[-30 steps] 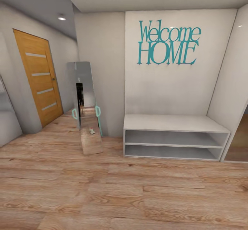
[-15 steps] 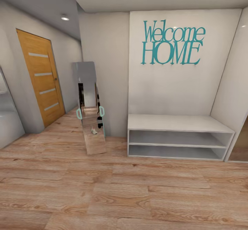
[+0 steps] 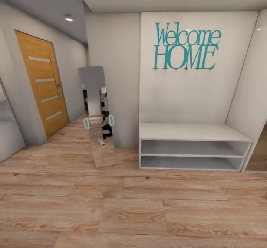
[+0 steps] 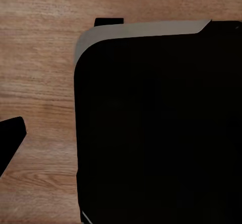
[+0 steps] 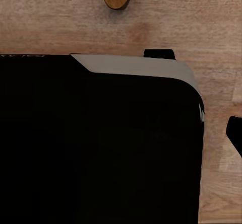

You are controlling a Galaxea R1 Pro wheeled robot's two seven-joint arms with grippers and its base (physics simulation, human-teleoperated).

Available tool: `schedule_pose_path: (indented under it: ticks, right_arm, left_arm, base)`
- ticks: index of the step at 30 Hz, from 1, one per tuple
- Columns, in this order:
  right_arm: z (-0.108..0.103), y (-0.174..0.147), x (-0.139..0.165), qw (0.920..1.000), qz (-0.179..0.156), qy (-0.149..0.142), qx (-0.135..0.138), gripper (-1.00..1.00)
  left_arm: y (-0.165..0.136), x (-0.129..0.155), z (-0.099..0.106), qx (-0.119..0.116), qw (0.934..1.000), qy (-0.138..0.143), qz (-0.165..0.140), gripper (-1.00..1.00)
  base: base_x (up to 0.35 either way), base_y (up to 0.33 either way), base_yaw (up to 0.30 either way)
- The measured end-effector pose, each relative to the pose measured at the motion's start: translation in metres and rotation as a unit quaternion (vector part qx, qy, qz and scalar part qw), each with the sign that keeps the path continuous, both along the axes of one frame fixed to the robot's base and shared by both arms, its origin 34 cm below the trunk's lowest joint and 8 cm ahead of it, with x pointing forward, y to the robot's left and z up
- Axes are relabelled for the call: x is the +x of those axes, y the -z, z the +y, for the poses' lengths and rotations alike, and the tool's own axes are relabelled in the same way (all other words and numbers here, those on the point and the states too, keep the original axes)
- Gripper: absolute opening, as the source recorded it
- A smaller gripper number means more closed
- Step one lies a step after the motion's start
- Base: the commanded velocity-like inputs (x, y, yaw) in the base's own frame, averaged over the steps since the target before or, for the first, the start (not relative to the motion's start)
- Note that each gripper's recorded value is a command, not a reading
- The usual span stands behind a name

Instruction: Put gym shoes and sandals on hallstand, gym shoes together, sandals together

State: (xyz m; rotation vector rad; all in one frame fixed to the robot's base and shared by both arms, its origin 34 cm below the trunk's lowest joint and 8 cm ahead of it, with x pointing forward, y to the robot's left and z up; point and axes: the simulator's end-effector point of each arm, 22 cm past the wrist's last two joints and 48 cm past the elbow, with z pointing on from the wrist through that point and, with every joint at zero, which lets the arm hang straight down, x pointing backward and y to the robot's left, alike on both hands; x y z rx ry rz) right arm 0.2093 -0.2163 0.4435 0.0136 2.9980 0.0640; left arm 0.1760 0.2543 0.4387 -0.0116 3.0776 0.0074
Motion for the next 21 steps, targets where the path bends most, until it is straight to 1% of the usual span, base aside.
schedule_pose_path:
  ticks: [2,7,21]
  right_arm:
    - [0.0000,0.0000,0.0000,1.0000,0.000,0.000,0.000,1.00]
    - [0.0000,-0.0001,0.0007,1.0000,-0.001,0.000,0.000,1.00]
    - [0.0000,-0.0001,0.0005,1.0000,0.000,0.000,0.000,1.00]
  left_arm:
    - [0.0000,0.0000,0.0004,0.000,1.0000,0.000,0.000,1.00]
    - [0.0000,0.0000,0.0014,0.001,1.0000,0.000,0.000,1.00]
    - [0.0000,-0.0001,0.0010,0.001,1.0000,-0.001,0.000,1.00]
  base:
    - [0.000,0.170,-0.215]
    - [0.000,0.033,-0.109]
    - [0.000,0.010,-0.015]
